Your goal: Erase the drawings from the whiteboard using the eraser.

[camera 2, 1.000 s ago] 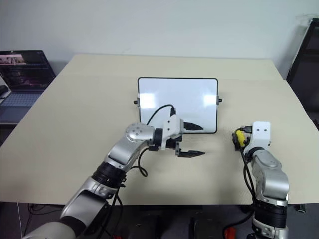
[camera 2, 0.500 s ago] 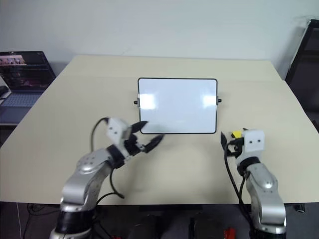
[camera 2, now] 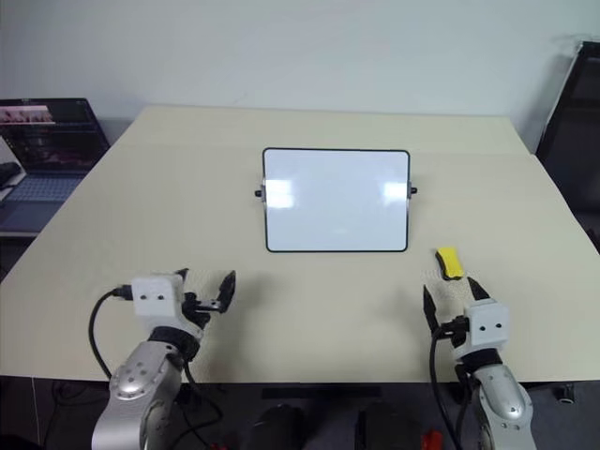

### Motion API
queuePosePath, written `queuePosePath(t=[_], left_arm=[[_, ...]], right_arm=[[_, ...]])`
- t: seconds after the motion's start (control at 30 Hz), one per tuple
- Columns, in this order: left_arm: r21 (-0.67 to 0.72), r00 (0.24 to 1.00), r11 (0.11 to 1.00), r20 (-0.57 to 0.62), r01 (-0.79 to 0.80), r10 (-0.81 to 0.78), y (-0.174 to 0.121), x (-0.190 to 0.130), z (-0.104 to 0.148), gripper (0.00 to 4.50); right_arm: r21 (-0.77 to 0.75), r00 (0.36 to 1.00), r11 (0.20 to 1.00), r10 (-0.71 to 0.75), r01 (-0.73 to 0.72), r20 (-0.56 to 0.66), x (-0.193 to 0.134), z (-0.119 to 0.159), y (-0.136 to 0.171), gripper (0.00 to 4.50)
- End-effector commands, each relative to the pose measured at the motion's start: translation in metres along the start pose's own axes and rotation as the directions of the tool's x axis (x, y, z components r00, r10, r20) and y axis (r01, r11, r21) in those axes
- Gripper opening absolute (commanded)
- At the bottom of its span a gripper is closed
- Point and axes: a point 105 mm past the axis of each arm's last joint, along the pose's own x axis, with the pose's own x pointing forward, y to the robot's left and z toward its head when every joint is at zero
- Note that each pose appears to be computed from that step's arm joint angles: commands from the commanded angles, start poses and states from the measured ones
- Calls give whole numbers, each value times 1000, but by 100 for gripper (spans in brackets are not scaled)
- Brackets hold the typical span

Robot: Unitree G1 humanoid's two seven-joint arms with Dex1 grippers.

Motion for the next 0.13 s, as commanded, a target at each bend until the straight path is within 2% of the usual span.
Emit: queuePosePath(t=[0.03, 0.13], left_arm=[[28, 997, 997, 42, -65, 64, 6, -6, 7, 450], [20, 998, 998, 23, -55, 55, -1, -1, -6, 450]], right_arm=[[-7, 997, 999, 40, -39, 60, 1, 17, 1, 445], [5, 997, 998, 66, -66, 40, 4, 15, -1, 445]])
